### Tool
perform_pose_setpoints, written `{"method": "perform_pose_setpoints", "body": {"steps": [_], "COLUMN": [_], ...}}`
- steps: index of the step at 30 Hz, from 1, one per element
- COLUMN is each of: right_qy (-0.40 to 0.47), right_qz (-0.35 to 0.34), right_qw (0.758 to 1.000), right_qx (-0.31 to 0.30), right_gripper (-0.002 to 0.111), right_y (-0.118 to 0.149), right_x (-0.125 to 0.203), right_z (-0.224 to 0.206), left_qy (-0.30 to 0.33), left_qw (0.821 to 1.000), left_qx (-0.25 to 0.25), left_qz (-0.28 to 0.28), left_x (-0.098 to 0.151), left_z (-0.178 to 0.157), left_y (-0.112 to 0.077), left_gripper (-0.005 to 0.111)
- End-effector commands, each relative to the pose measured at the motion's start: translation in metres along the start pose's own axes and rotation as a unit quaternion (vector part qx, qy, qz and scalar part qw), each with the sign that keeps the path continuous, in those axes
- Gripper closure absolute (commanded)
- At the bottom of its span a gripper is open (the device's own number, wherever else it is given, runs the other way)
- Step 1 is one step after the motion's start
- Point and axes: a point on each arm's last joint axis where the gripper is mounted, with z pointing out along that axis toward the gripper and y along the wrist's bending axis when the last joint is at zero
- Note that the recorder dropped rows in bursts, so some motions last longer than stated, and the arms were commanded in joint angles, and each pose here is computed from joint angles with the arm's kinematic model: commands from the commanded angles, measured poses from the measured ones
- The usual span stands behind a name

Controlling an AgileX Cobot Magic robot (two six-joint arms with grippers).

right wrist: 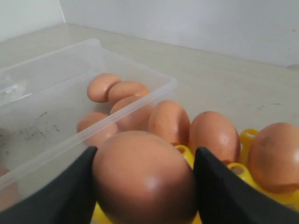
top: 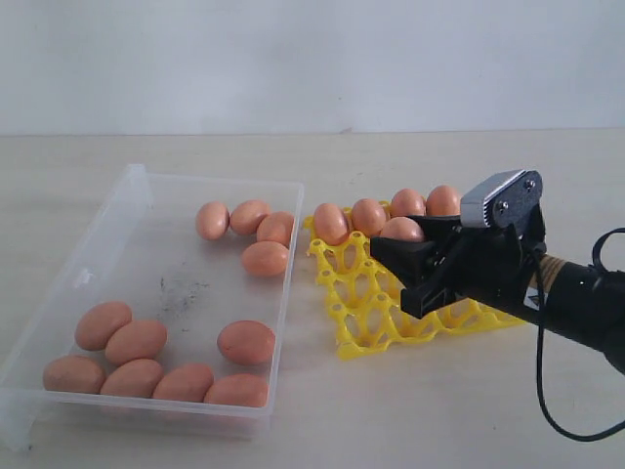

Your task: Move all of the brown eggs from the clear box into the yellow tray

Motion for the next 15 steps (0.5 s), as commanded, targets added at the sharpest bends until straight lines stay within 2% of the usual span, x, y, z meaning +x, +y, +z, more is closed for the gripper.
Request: {"method": "perform_pose_setpoints", "body": {"steps": [1,15], "right_qy": [-0.019,-0.02], "right_qz": [-0.001,-0.009], "right_qw": [1.0,1.0], "right_qx": [-0.01,-0.019], "right_gripper": [0.108,0.108], "right_y": [-0.0036,-0.0032], "right_x": [-0.005,-0.0066], "right_z": [0.0049,0.0066], "left_qy": [-0.002,-0.002], "left_qw": [1.0,1.0], "left_qx": [0.003,0.003], "left_qz": [0.0,0.0], "left_x": [-0.001,-0.001], "left_z": [-0.0003,-0.0003], "left_y": [-0.0005,-0.0005], "left_gripper": [0.103,0.103]}}
